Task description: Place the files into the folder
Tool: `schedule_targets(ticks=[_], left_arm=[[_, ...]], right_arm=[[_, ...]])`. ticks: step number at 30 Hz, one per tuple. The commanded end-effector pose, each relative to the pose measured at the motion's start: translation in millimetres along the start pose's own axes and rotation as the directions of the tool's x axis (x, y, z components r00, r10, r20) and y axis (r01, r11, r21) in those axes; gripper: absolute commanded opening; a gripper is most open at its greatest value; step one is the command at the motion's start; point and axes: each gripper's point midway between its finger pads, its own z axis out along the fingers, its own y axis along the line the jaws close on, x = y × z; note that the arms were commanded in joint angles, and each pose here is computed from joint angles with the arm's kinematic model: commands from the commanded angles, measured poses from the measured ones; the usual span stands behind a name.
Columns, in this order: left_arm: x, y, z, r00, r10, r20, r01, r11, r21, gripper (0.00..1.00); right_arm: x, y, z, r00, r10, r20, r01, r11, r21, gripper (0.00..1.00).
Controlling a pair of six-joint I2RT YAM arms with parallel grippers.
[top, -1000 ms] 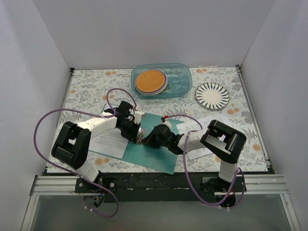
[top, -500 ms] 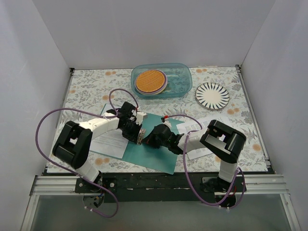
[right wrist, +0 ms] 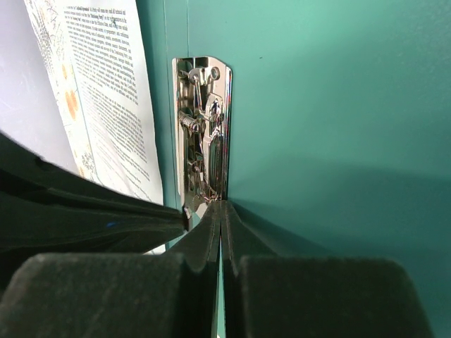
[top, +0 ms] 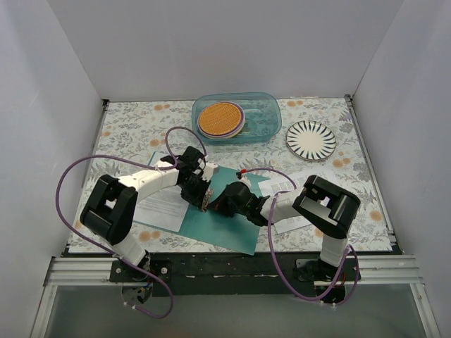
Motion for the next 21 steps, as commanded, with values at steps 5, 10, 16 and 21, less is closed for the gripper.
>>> schedule_targets(ticks=[5,10,16,21], left_arm=[[-74.1,-43.2,-63.5,0.975,0.07,0.213,-0.092,0.991,0.095,0.0],[-89.5,-43.3,-84.4,0.96,0.079,0.268,-0.099,0.993,0.06,0.0],[-102.6,17.5,-93.0,0.95,0.084,0.302,-0.05,0.992,-0.12,0.0],[-62.6,58.9,-53.8,0.984,0.043,0.174,-0.011,0.984,-0.178,0.0]], right_arm=[[45.9,-214.3,-60.1,0.968,-0.077,-0.241,0.216,0.747,0.629,0.01],[46.2,-214.8,-60.5,0.968,-0.074,-0.241,0.215,0.746,0.63,0.01],[43.6,-213.8,-61.7,0.968,-0.081,-0.235,0.215,0.747,0.629,0.01],[42.4,-207.1,-57.3,0.965,-0.09,-0.248,0.227,0.761,0.608,0.01]])
